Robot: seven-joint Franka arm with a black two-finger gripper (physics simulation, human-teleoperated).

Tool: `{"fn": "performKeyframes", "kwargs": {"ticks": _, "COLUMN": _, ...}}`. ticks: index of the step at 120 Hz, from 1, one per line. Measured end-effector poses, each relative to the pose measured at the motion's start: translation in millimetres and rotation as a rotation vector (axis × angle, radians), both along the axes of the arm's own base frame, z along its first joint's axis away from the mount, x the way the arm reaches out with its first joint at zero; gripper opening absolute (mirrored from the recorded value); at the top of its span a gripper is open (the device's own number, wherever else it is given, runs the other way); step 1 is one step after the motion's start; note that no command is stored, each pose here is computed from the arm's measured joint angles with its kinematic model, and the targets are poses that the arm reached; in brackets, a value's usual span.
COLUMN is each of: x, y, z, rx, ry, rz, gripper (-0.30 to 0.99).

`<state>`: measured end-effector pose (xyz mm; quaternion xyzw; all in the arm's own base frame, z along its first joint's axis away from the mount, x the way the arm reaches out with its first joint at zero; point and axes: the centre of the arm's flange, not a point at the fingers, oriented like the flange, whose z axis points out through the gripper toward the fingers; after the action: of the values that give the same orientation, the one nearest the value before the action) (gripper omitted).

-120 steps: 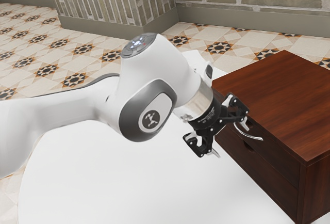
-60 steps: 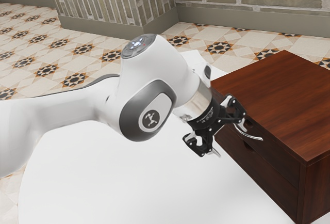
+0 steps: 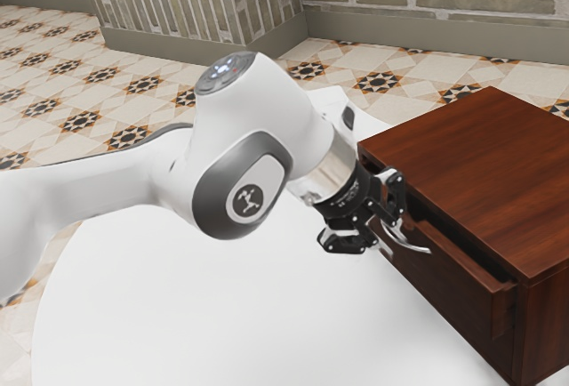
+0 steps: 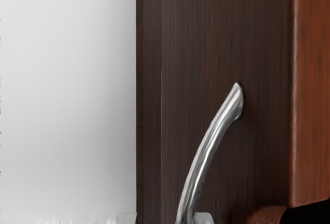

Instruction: Pull the drawer handle with one arm to open the drawer

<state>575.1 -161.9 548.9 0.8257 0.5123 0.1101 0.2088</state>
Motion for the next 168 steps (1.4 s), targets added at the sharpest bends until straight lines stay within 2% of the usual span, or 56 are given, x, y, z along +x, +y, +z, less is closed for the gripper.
{"fn": "performKeyframes", "kwargs": {"ticks": 19, "x": -4.5, "y": 2.2, "z": 4.5, "rx": 0.001, "ry": -0.003, "rz": 0.0, "gripper": -0.02}}
{"fn": "performKeyframes", "kwargs": {"ticks": 45, "x": -10.2, "y": 4.7, "z": 5.8, "rx": 0.003, "ry": -0.001, "rz": 0.002, "gripper": -0.07}}
{"fn": "performKeyframes", "kwargs": {"ticks": 64, "x": -20.6, "y": 9.1, "z": 6.9, "rx": 0.006, "ry": 0.002, "rz": 0.005, "gripper": -0.09}}
{"fn": "performKeyframes", "kwargs": {"ticks": 127, "x": -85.9, "y": 26.6, "z": 16.0, "rx": 0.007, "ry": -0.007, "rz": 0.014, "gripper": -0.1}}
{"fn": "performKeyframes", "kwargs": {"ticks": 168, "x": -103.9, "y": 40.5, "z": 14.2, "rx": 0.002, "ry": -0.005, "rz": 0.033, "gripper": -0.1}}
